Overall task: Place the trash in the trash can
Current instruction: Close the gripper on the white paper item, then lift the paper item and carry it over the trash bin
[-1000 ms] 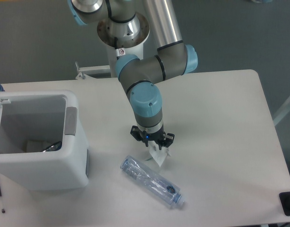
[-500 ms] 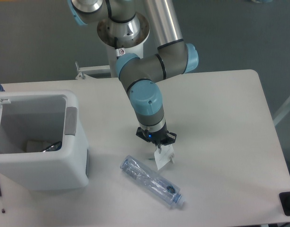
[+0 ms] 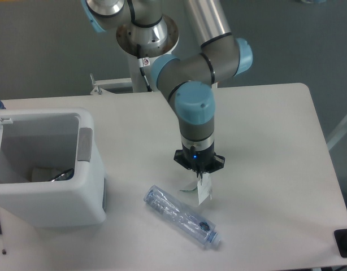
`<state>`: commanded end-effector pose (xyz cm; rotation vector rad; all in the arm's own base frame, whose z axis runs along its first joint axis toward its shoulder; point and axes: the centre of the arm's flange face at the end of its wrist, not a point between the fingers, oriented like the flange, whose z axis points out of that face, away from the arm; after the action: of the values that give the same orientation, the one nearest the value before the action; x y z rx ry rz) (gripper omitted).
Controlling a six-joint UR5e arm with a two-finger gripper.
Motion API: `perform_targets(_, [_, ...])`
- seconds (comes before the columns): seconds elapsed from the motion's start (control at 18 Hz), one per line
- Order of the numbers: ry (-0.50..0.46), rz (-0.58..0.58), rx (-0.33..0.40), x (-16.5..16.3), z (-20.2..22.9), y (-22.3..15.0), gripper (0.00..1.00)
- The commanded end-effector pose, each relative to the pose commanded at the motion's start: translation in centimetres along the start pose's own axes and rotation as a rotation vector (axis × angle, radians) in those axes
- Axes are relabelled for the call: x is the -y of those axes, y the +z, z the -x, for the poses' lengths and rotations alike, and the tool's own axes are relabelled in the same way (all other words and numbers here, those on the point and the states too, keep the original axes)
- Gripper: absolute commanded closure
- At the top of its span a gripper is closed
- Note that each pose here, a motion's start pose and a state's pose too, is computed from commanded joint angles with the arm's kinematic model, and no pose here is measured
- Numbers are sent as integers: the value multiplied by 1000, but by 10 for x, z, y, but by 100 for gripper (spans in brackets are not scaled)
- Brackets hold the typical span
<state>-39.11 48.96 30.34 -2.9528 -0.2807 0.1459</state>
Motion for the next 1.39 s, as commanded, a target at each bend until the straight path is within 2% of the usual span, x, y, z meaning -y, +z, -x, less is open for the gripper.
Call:
perform_targets(0.17, [1,-21,-8,3,0,-5,100])
perform_targets(0.89, [6,-215,-42,12,-19,-85,100])
perform_targets(1.39, [-11,-381,-94,13,-50,-159,100])
